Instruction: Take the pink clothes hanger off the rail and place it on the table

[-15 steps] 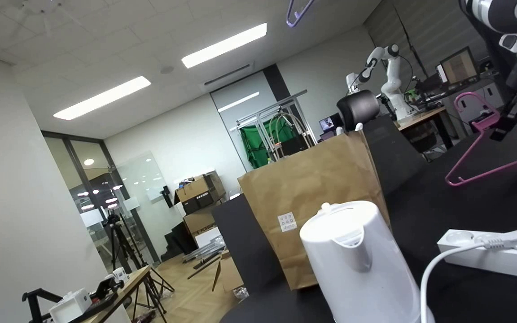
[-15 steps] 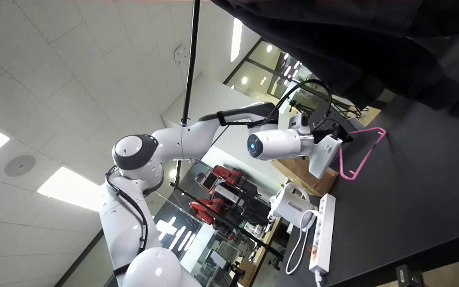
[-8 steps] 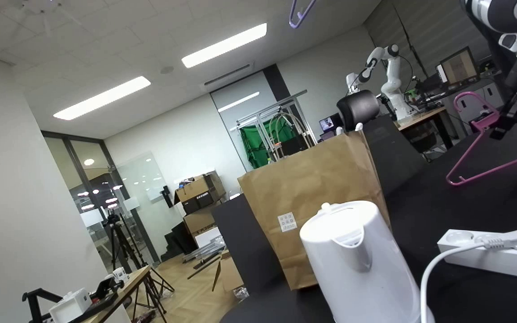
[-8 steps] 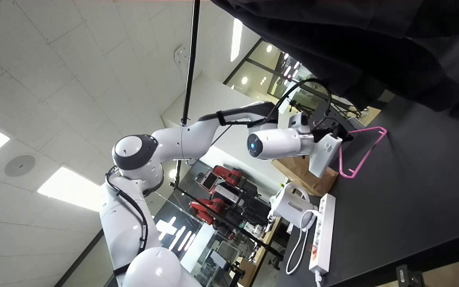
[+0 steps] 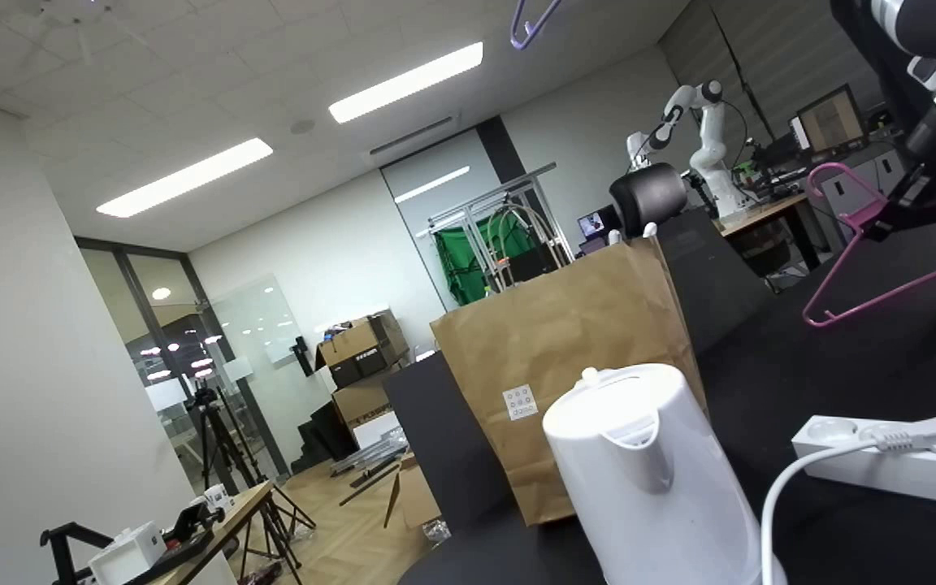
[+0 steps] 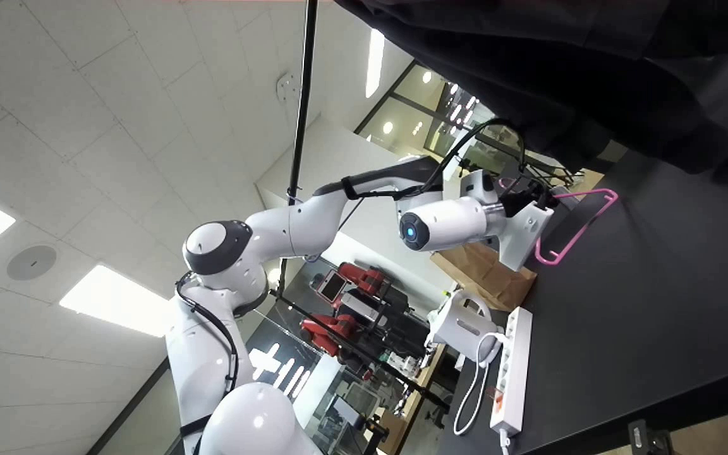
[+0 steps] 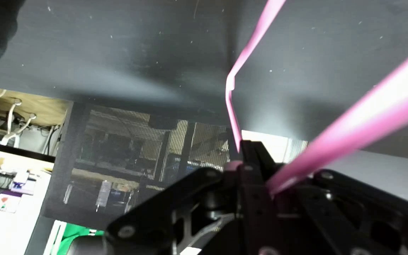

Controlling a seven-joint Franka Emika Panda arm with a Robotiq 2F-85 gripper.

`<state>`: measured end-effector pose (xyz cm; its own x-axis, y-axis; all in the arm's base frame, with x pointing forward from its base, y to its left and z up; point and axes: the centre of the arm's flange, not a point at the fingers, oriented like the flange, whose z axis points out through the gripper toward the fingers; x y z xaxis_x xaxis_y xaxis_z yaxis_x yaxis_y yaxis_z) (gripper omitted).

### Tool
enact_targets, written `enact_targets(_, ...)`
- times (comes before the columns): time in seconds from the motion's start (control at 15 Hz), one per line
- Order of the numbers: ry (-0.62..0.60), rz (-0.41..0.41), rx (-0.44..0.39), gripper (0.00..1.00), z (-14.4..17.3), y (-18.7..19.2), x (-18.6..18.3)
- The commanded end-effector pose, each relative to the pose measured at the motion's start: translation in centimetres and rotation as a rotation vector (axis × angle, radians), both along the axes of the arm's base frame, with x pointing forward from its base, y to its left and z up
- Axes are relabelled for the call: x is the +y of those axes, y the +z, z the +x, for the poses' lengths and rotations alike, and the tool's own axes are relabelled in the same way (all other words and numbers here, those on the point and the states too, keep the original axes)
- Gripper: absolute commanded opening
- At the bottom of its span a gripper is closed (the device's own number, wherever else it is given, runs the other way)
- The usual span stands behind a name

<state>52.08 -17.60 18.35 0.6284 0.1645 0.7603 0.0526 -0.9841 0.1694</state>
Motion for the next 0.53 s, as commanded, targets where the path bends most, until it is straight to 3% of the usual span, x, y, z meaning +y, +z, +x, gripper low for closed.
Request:
enact_targets(0.0,-0.019,-0.015,-0.084,0.01,-0.7,-1.6,1.0)
enact_targets(0.2,-0.012,-0.014,-0.096,0.01,-0.6,-3.0,1.6)
enact_targets(0.47,0.009,-0.006,-0.01,0.01,-0.9,-5.7,2.5)
